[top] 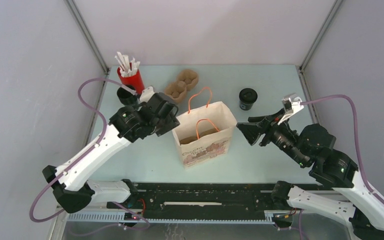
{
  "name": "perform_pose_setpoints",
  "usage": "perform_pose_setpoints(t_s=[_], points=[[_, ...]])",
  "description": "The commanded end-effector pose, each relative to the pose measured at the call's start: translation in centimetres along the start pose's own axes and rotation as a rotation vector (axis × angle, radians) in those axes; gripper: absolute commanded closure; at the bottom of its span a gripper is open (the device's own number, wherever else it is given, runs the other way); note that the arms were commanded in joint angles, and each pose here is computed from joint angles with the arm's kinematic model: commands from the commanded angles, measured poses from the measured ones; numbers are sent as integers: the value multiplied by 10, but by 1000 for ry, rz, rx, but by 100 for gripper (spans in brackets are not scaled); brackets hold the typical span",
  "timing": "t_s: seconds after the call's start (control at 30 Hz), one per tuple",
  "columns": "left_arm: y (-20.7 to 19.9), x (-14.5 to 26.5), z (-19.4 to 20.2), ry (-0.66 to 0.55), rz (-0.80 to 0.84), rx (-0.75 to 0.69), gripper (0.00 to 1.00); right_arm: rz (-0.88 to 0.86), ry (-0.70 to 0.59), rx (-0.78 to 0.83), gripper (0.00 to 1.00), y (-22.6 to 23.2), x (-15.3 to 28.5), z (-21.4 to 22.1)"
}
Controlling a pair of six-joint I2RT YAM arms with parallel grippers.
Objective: Pack the takeout coffee
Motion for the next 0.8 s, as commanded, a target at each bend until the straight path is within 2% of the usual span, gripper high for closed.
perform_pose_setpoints(t_s=[0.0,0.07,0.2,0.33,0.5,0.53,0.6,0.77], points=[[-7,7,-16,-74,-9,66,55,9,-31,16,34,-2,7,-10],[-8,6,-15,-76,-13,67,59,13,-35,17,34,-4,9,-10],[-8,-1,-11,-59,-41,42,61,22,-39,23,34,-6,10,-10],[-9,-5,-11,-65,-65,2,70,30,-40,25,34,-8,9,-10],[-2,-6,-23,-149,-110,-114,97,49,-41,29,33,-12,8,-9],[-1,-5,-28,-177,-105,-144,99,53,-39,31,33,-13,7,-8],[-1,-2,-37,-243,-95,-198,100,56,-37,34,33,-14,7,-8],[-13,6,-55,-399,78,-292,100,65,-49,42,33,-16,2,-12]])
Point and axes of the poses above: each gripper's point midway between its finger pads, its own x axis back along the fingers, its own y axis along the line the jaws close on, z = x × y, the point moved 6 cm from there along x, back along the fingers, and after that the axes turned 10 degrees about -x, right-handed, at the moved point
